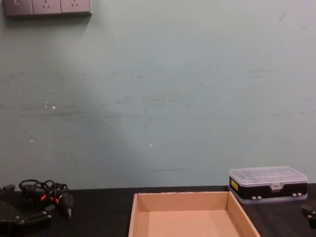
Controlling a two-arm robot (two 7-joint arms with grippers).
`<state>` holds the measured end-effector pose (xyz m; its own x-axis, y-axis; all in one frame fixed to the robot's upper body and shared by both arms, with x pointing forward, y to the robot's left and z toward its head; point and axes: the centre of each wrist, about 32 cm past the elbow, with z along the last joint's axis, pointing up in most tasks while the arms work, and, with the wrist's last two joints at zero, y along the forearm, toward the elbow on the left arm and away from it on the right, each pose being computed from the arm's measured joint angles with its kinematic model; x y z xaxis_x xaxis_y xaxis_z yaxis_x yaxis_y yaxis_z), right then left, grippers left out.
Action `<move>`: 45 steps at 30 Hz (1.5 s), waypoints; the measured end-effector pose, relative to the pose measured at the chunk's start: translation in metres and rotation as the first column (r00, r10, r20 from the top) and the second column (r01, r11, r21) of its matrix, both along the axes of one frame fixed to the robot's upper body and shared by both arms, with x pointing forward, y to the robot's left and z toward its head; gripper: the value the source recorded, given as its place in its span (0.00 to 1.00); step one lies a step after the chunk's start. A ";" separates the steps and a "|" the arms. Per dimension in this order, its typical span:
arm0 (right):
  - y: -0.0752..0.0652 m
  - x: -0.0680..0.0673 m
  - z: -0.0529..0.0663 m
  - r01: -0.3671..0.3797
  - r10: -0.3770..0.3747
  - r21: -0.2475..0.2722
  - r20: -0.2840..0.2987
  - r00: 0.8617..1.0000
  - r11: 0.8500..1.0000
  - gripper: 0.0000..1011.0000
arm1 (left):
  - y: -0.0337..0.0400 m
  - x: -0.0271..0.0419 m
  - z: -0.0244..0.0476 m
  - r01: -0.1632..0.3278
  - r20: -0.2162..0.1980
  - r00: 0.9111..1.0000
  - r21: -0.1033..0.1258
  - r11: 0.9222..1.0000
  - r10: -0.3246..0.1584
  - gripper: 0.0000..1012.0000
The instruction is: Use one hand to pick up the angle iron from the table and place it into the box.
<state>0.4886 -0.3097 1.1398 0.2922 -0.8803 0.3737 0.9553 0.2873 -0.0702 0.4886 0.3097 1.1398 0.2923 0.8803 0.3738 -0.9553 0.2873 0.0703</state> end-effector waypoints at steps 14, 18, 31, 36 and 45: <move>0.000 0.000 0.000 0.000 0.000 0.000 0.000 1.000 1.000 0.99 | 0.0000 0.0000 0.0000 0.000 0.000 1.000 0.000 1.000 0.000 0.99; 0.000 0.000 0.000 0.000 0.000 0.000 0.000 1.000 1.000 0.99 | 0.0000 0.0000 0.0000 0.000 0.000 1.000 0.000 1.000 0.000 0.99; 0.000 0.000 0.000 0.000 0.000 0.000 0.000 1.000 1.000 0.99 | 0.0000 0.0000 0.0000 0.000 0.000 1.000 0.000 1.000 0.000 0.99; 0.000 0.000 0.000 0.000 0.000 0.000 0.000 1.000 1.000 0.99 | 0.0000 0.0000 0.0000 0.000 0.000 1.000 0.000 1.000 0.000 0.99; 0.001 -0.002 0.009 -0.011 0.011 0.012 -0.011 1.000 1.000 0.99 | 0.0000 0.0000 0.0000 0.000 0.000 1.000 0.000 1.000 0.000 0.99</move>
<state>0.4863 -0.3091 1.1487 0.3058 -0.8813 0.3603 0.9513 0.2985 -0.0773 0.4886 0.3097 1.1398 0.2923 0.8803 0.3738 -0.9552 0.2873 0.0703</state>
